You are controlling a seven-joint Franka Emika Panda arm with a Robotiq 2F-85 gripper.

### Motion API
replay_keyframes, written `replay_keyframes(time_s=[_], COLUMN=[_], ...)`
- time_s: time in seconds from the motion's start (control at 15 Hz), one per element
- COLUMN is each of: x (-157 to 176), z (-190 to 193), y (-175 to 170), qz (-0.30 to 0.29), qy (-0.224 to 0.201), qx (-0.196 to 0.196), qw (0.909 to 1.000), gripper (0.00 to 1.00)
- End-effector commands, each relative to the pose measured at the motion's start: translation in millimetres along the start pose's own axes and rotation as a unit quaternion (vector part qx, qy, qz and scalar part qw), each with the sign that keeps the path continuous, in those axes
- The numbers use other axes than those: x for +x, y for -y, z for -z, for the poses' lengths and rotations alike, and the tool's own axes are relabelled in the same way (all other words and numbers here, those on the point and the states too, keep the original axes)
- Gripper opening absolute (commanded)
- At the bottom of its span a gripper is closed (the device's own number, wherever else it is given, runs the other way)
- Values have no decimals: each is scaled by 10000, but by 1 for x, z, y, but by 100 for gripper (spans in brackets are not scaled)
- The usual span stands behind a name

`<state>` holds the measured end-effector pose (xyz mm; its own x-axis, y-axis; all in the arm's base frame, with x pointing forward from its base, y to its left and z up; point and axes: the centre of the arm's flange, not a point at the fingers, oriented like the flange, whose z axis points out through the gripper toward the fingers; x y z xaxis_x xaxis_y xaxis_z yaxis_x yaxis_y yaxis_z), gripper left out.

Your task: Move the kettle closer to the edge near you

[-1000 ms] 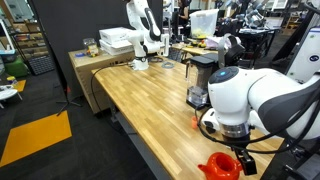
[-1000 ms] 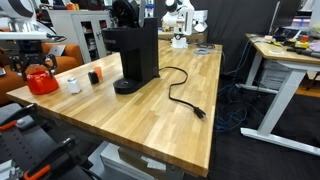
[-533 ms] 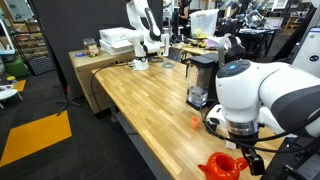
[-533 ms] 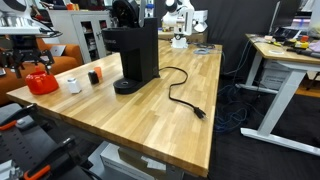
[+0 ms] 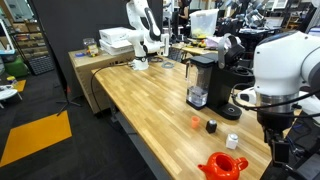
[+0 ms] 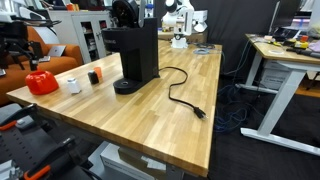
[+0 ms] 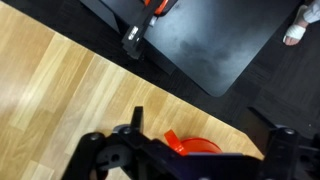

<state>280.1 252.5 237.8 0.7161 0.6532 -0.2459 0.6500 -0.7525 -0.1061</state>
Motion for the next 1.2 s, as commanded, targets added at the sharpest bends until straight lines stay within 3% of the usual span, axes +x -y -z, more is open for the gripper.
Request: replay_keyframes(time_s=[0.0, 0.33, 0.47, 0.6, 0.67, 1.13], x=[-47, -51, -82, -86, -40, -45], z=[21, 44, 47, 52, 64, 69], y=[-14, -31, -37, -43, -44, -48], qz=[-901, -2184, -2553, -2716, -2520, -2617], qy=[-401, -747, -812, -724, -786, -743], qx=[330, 469, 468, 701, 564, 623], qw=[9946, 9719, 9623, 9571, 9629, 9603], gripper=[100, 100, 100, 100, 100, 100])
